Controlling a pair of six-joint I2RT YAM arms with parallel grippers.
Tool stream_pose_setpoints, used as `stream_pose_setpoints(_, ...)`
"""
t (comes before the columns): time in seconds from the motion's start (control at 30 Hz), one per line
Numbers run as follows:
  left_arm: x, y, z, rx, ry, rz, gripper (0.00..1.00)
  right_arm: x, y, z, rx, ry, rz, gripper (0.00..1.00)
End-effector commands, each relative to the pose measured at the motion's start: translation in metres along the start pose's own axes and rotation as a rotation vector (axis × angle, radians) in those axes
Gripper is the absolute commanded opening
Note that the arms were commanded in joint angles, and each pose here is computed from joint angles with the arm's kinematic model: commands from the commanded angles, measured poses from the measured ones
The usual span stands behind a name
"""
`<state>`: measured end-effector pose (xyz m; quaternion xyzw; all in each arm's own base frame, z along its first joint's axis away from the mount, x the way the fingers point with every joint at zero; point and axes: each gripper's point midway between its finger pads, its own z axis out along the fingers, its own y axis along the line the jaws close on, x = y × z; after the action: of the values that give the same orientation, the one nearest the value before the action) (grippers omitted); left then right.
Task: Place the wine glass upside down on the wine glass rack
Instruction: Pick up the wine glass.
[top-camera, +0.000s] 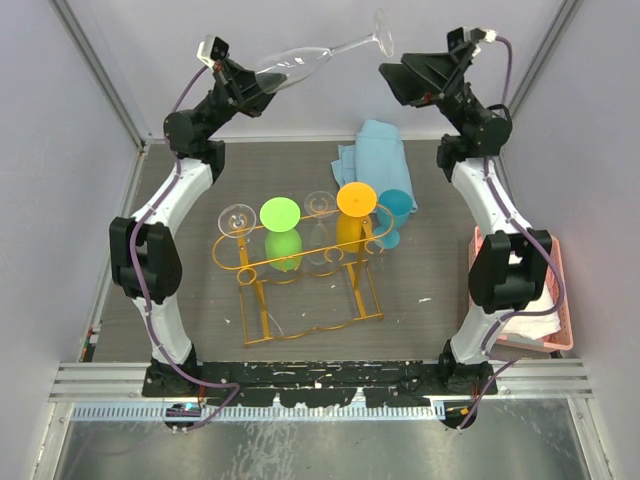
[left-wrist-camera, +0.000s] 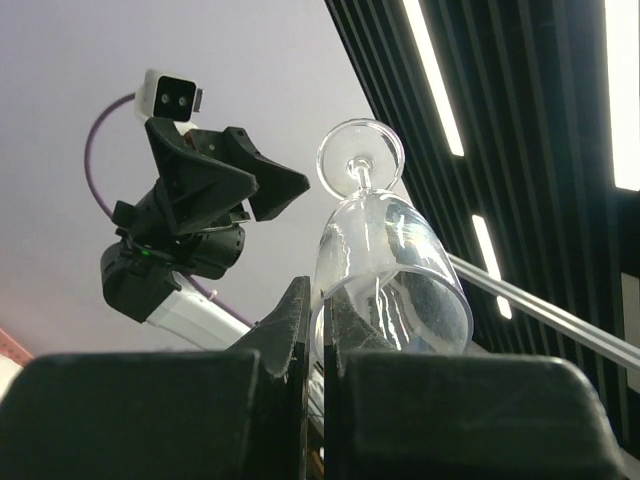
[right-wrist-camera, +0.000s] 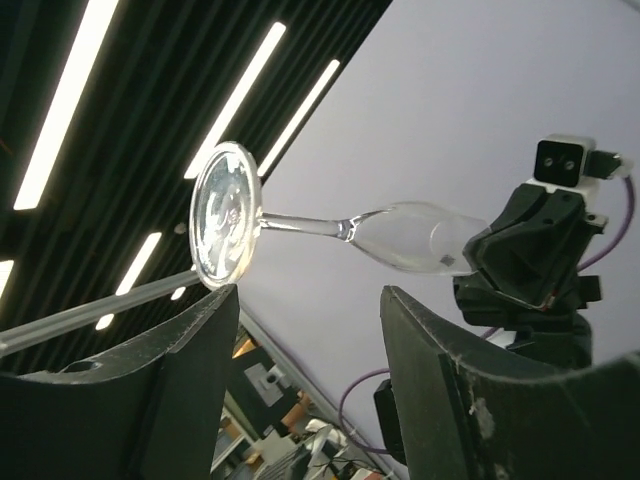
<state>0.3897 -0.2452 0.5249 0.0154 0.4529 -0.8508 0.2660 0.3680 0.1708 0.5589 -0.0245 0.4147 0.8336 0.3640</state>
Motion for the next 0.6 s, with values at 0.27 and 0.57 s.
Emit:
stream_pose_setpoints(0.27,0.035,-0.068,0.003,0.195,0.106,0.105,0.0,0.034,0.064,0.031,-0.208,0.103,0.074,0.6)
stream_pose_setpoints(0.57,0.033,-0.069,0.003,0.208,0.099,0.112,0.0,0.032,0.059,0.028,-0.206,0.09,0.095,0.58)
